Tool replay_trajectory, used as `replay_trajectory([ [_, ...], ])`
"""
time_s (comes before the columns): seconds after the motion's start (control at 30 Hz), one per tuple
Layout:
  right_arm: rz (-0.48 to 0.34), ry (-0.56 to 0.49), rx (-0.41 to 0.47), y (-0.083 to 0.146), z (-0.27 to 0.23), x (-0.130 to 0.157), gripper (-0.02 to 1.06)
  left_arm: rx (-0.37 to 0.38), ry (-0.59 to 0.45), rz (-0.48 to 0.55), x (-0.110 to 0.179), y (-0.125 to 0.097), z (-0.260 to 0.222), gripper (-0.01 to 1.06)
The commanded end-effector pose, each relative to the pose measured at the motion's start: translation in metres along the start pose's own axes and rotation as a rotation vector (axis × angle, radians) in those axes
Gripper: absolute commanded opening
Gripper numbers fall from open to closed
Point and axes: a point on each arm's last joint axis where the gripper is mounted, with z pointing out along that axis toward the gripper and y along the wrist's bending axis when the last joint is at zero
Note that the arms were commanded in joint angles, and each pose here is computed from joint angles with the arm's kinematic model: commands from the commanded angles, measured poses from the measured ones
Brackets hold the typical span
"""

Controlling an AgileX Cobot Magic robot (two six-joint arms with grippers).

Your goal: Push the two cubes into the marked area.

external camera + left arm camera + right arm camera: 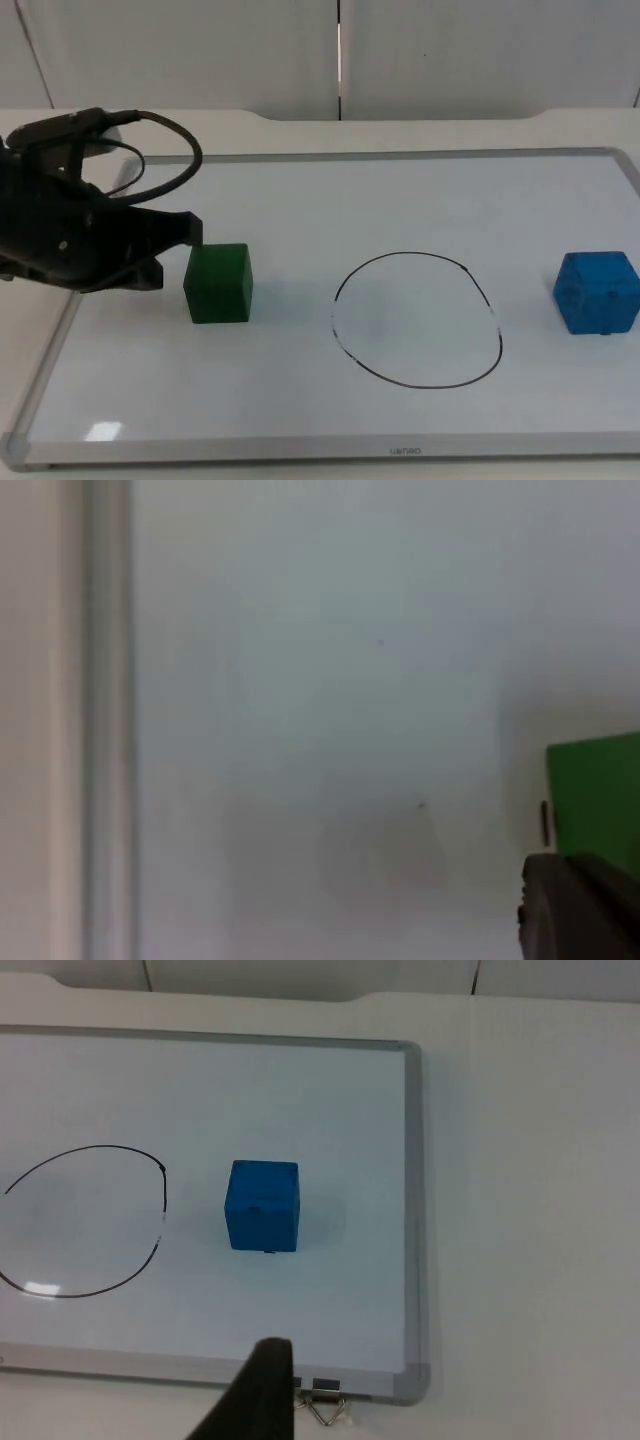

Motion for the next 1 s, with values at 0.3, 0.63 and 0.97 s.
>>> replay_trajectory([
  [0.3, 0.002, 0.0, -0.004, 0.0, 0.001, 0.001, 1.05, 0.025, 0.018, -0.001, -0.001, -0.011, 0.014, 0.0],
  [0.63, 0.002, 0.0, -0.004, 0.0, 0.001, 0.001, 1.05, 0.066, 0.029, 0.033, 0.003, -0.027, 0.016, 0.0],
  [0.97, 0.003, 0.0, -0.006, 0.001, 0.001, 0.001, 1.05, 0.067, 0.03, 0.04, 0.004, -0.032, 0.017, 0.0],
])
